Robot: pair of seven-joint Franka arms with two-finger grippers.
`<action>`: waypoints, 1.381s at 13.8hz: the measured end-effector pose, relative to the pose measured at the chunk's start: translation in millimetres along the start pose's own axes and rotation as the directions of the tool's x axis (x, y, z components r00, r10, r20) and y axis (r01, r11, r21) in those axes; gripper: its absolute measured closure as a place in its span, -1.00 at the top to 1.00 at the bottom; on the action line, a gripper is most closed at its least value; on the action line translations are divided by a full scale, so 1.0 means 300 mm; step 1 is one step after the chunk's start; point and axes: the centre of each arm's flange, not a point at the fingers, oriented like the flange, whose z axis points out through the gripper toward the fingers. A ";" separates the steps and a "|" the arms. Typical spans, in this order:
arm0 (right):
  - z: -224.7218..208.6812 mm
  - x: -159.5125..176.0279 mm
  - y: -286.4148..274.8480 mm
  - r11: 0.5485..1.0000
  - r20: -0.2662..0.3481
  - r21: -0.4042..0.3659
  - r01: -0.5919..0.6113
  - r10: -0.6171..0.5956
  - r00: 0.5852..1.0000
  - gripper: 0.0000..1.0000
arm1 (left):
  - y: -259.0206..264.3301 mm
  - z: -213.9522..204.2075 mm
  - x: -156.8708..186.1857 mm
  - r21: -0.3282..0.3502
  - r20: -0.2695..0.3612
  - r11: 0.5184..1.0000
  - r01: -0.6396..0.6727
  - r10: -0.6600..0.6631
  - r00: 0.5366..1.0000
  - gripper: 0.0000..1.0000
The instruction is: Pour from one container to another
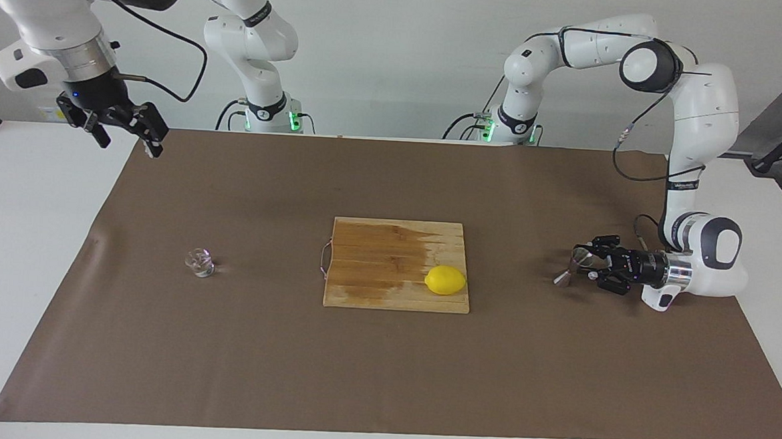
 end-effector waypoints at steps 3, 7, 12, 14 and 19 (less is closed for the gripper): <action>0.000 0.000 0.000 1.000 0.000 0.000 0.000 0.000 1.000 1.00 | 0.000 0.000 0.002 0.000 0.000 1.000 0.000 0.000 1.000 0.02; 0.000 0.000 0.000 1.000 0.000 0.000 0.000 0.000 1.000 1.00 | 0.000 0.002 0.002 0.000 0.000 1.000 0.000 0.000 1.000 0.02; 0.000 0.000 0.000 1.000 0.000 0.000 0.000 0.000 1.000 1.00 | 0.013 0.028 -0.013 0.012 0.009 1.000 -0.007 0.007 1.000 0.02; 0.000 0.000 0.000 1.000 0.000 0.000 0.000 0.000 1.000 1.00 | 0.023 0.050 -0.025 0.023 0.014 1.000 0.000 -0.001 1.000 0.02; 0.000 0.000 0.000 1.000 0.000 0.000 0.000 0.000 1.000 1.00 | 0.098 0.191 -0.090 0.057 0.058 0.998 -0.030 0.027 0.998 0.02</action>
